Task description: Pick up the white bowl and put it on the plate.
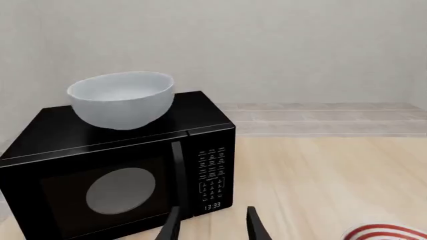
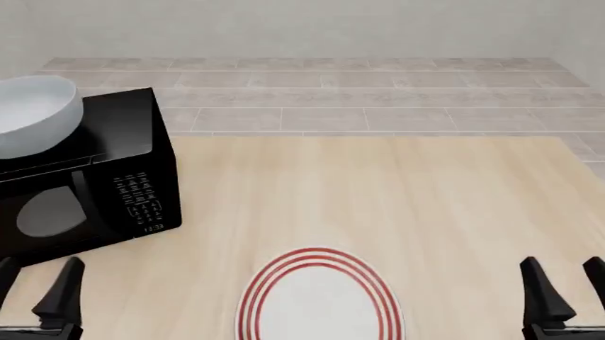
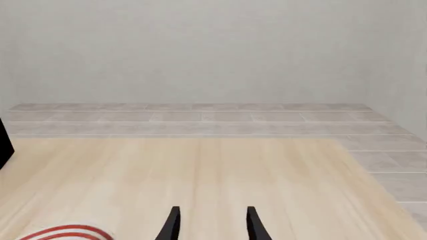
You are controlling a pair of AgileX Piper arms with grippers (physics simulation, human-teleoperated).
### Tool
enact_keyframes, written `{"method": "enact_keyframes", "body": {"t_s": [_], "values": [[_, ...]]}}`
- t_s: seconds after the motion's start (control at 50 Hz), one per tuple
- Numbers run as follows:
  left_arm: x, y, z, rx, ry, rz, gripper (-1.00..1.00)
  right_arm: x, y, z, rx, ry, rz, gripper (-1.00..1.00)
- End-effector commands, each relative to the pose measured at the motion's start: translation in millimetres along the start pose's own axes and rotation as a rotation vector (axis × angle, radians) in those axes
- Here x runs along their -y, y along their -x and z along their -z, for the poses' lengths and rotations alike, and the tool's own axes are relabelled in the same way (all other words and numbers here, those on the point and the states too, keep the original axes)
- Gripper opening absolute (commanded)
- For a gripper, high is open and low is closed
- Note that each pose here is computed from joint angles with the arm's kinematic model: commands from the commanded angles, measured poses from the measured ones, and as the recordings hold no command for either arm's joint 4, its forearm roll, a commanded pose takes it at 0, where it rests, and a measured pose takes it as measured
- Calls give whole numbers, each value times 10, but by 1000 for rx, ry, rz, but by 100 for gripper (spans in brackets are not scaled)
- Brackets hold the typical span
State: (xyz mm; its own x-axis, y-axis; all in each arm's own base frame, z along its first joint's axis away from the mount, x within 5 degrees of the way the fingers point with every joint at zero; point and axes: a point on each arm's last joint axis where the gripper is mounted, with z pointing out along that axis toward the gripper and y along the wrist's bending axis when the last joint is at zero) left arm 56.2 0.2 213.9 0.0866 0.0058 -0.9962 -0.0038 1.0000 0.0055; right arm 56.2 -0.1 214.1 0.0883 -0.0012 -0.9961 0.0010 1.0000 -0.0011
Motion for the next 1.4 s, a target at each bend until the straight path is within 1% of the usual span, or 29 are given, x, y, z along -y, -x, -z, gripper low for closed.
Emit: {"method": "enact_keyframes", "body": {"t_s": [0.02,0.26,0.28,0.3,0.34,0.62,0.68,0.72,0.8,0.82,0.86,0.9,0.96,1.0,1.02,1.04,1.06,1.08,1.1,1.12,1.18,1.24,1.26,1.3,1.32,1.36,1.4], "values": [[1,-12,-2,-7,-2,-2,100,0,4,-7,-3,1,-1,100],[1,-19,-6,-16,-2,3,100,0,12,-8,-2,1,-1,100],[2,-29,-16,-30,-3,-18,100,-1,11,-9,-2,1,-1,100],[1,-18,-6,-14,-1,-1,100,0,14,-7,-2,1,-1,100],[-1,-17,-3,-12,2,-12,100,0,14,-7,-2,1,-1,100],[-4,-20,-8,-18,8,2,100,0,14,-7,-2,1,-1,100],[-5,-26,-22,-31,9,0,100,0,14,-7,-2,1,-1,100],[-10,-26,-15,-26,16,-10,100,0,14,-7,-2,1,-1,100],[-10,-18,0,-13,17,-3,100,0,14,-7,-2,1,-1,100],[-7,122,-7,-15,12,-17,100,-1,14,-7,-2,1,-1,100],[-7,124,-8,-15,12,-17,100,0,14,-7,-2,1,-1,100],[-18,306,4,-6,31,-25,100,0,14,-7,-2,1,-1,100],[-27,447,15,9,48,-9,100,0,14,-7,-2,1,-1,100],[-51,461,-8,17,92,-42,100,-1,14,-7,-2,1,-1,100],[-64,384,-17,15,114,-60,100,-1,14,-7,-2,1,-1,100],[-71,286,-18,15,125,-60,100,0,14,-7,-2,1,-1,100],[-71,497,-49,12,119,-57,100,0,14,-7,-2,1,-1,100],[-80,530,-42,16,137,-81,100,0,14,-7,-2,1,-1,100],[-80,539,-43,15,138,-94,100,0,14,-7,-2,1,-1,100],[-94,589,-57,15,159,-115,100,-1,14,-7,-2,1,-1,100],[-108,646,-84,7,176,-139,100,0,14,-7,-2,1,-1,100],[-109,713,-113,-5,169,-189,100,0,14,-7,-2,1,-1,100],[-112,718,-134,-16,168,-190,100,0,14,-7,-2,1,-1,100],[-121,792,-109,1,193,-214,100,0,14,-7,-2,1,-1,100],[-118,819,-104,5,190,-246,100,0,14,-7,-2,1,-1,100],[-125,878,-158,-15,184,-256,100,0,14,-7,-2,1,-1,100],[-131,922,-161,-16,194,-321,100,0,14,-7,-2,1,-1,100]]}}
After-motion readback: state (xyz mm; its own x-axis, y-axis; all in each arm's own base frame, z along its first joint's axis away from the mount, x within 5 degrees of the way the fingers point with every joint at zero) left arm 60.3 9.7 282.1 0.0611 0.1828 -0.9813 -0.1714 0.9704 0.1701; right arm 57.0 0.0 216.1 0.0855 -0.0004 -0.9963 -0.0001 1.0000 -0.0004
